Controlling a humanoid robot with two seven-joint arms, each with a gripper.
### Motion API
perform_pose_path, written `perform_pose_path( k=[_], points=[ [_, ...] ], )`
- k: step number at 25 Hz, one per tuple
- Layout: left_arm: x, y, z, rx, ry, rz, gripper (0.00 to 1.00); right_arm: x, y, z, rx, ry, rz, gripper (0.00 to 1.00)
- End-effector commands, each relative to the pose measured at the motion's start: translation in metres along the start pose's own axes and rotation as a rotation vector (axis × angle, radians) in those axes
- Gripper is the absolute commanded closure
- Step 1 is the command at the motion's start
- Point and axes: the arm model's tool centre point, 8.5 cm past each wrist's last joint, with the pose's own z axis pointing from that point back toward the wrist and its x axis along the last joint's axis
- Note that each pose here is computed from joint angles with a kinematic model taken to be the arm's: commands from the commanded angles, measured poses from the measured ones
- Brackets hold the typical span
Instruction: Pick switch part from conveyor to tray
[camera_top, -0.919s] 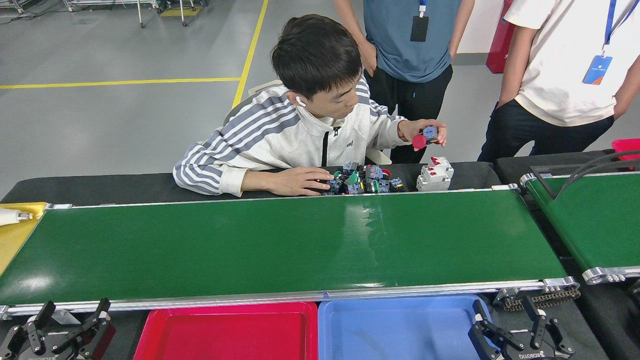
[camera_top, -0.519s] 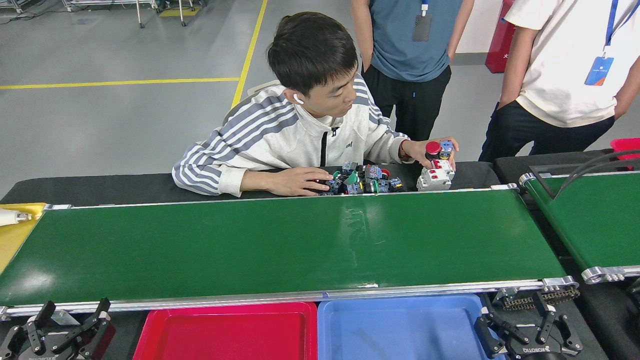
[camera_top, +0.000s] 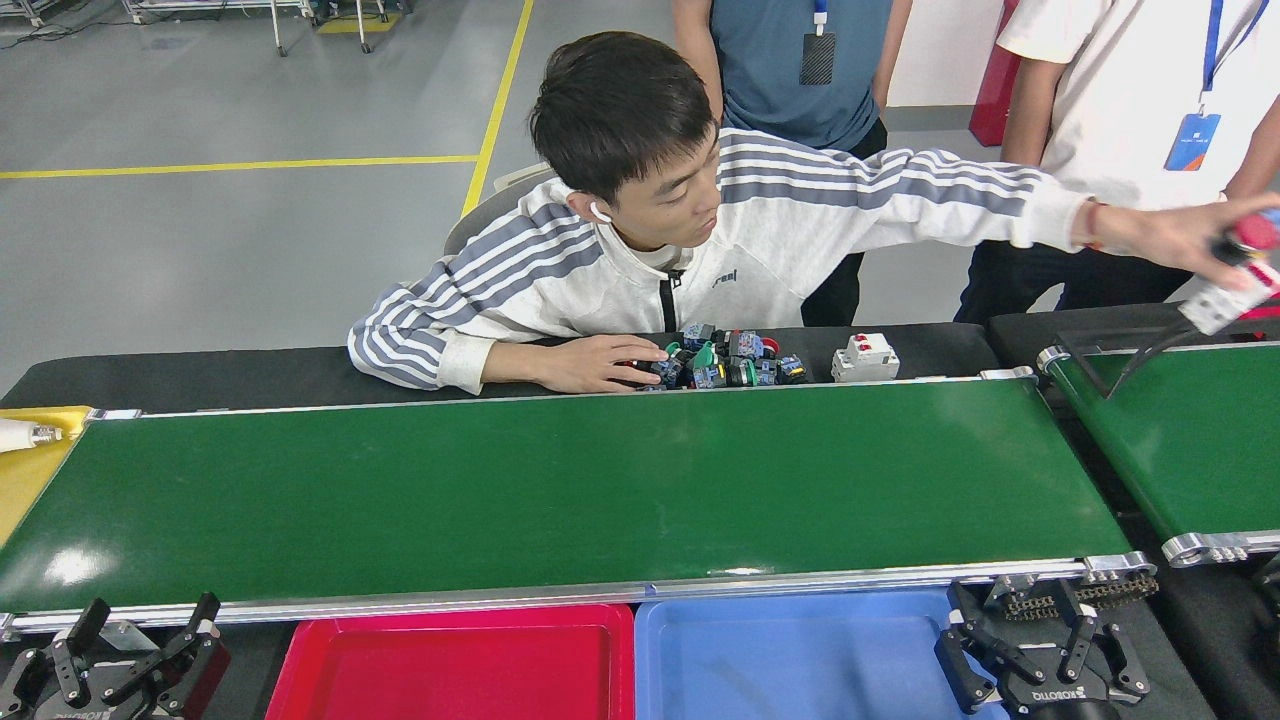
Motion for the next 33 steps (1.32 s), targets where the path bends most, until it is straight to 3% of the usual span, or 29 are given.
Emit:
perform_pose_path(
  k=[1, 33],
  points=[
    [-0.002, 0.008, -0.001, 0.029, -0.005, -0.005, 0.0, 0.002, -0.01, -0.004, -0.039, -0.002, 0.001, 0.01],
    [-0.003, -0.002, 0.007, -0.001, 0.0, -0.002, 0.0, 0.002, -0.01, -0.004, -0.032, -0.01, 0.007, 0.01]
  ],
)
